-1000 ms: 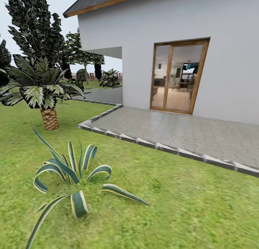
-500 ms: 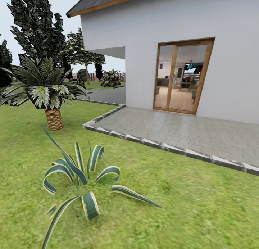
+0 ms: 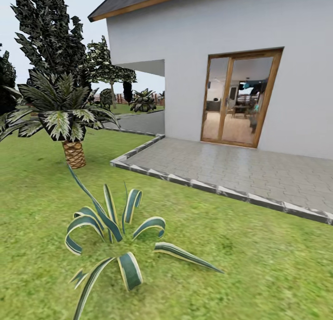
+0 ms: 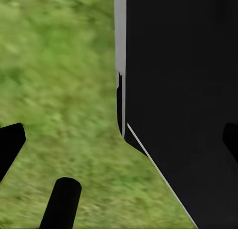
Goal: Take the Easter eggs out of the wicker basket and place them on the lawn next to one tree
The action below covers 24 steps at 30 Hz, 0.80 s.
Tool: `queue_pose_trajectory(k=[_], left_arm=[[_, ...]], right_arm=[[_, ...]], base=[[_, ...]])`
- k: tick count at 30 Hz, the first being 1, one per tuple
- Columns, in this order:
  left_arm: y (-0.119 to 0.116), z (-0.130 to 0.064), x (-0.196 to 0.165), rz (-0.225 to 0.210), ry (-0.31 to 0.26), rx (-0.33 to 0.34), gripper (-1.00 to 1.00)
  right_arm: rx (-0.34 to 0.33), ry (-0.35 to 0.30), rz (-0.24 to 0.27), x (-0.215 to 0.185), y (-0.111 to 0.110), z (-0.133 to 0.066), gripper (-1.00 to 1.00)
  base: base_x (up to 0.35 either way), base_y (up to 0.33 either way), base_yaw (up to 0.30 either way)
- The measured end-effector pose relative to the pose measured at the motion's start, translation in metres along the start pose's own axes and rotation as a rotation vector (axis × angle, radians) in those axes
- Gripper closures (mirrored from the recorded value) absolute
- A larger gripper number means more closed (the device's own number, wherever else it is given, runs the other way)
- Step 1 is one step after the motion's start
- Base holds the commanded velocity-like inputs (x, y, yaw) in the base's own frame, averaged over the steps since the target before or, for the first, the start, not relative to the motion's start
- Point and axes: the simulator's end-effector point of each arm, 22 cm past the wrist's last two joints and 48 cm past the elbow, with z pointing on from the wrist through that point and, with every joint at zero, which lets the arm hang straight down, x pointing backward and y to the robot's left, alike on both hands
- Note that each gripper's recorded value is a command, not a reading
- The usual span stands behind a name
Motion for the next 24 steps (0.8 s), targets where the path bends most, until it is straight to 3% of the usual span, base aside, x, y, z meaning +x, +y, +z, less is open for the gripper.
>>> queue_pose_trajectory(k=[12, 24], left_arm=[[-0.0001, 0.0000, 0.0004, 0.000, 0.001, 0.000, -1.00], [0.0000, -0.0001, 0.0011, 0.000, 0.003, 0.000, -1.00]], right_arm=[[0.000, -0.001, 0.000, -0.0001, 0.0001, 0.0000, -1.00], [-0.001, 0.001, -0.001, 0.0007, 0.0002, 0.0000, -1.00]], base=[[0.131, 0.329, -0.004], [0.131, 0.329, -0.175]])
